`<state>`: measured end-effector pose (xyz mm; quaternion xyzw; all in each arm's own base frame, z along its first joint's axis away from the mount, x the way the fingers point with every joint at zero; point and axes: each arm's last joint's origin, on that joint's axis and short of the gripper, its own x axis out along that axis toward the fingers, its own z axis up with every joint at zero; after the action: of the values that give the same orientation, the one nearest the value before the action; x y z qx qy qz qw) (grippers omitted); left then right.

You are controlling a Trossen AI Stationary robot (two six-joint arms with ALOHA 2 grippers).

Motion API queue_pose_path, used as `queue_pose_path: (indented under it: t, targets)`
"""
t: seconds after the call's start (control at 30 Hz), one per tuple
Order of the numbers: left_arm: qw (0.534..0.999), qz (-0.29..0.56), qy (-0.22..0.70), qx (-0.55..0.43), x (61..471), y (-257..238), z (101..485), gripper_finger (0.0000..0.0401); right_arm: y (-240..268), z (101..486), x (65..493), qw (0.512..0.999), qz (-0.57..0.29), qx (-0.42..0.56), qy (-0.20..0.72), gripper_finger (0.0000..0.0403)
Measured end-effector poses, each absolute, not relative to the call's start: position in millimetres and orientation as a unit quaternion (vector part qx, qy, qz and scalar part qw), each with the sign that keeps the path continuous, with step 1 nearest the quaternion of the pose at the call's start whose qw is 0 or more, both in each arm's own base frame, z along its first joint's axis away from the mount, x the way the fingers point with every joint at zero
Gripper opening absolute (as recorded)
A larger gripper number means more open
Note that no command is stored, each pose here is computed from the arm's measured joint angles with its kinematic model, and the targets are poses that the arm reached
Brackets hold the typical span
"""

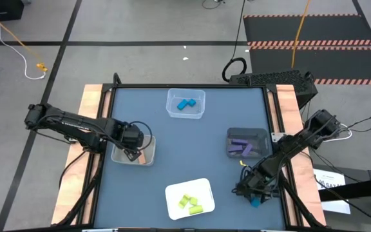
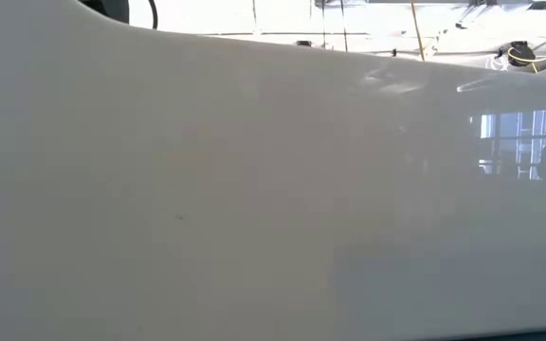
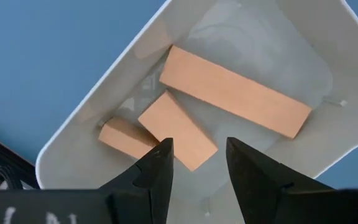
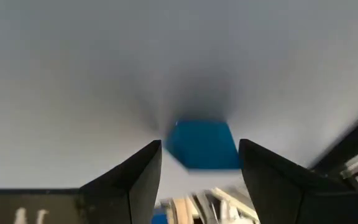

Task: Sort & place blocks by color
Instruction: Put the blue block into the transparent bin

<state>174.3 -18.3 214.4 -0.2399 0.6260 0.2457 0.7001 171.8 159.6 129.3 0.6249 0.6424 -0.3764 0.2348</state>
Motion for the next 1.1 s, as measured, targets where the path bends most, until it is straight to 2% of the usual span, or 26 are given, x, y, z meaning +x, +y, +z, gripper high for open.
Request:
queue_pose_path:
  t: [0.2,0.27,0.37,0.53,0.7,0.87,1.1]
  targets:
    - [0.711,0.241,0.626,-0.211,174,-17,215,0.0147,160,123,170,0.242,-0.397,0.612,0.64,0.0203]
    - [0.714,0.237,0.628,-0.2,174,-17,215,0.0147,159,122,170,0.26,-0.396,0.61,0.635,0.0199]
    - [0.718,0.227,0.631,-0.187,175,-17,215,0.0147,158,122,171,0.287,-0.391,0.612,0.625,0.0176]
    - [0.722,0.222,0.632,-0.172,175,-16,215,0.0148,157,121,170,0.321,-0.373,0.597,0.634,0.0116]
    - [0.725,0.222,0.631,-0.164,175,-16,215,0.0147,157,120,171,0.368,-0.336,0.582,0.642,0.0116]
    - [0.725,0.222,0.631,-0.162,175,-16,215,0.0147,158,131,180,0.459,-0.267,0.603,0.596,0.0116]
    - [0.723,0.233,0.627,-0.175,175,-16,215,0.0147,146,169,183,0.599,-0.207,0.635,0.442,0.0119]
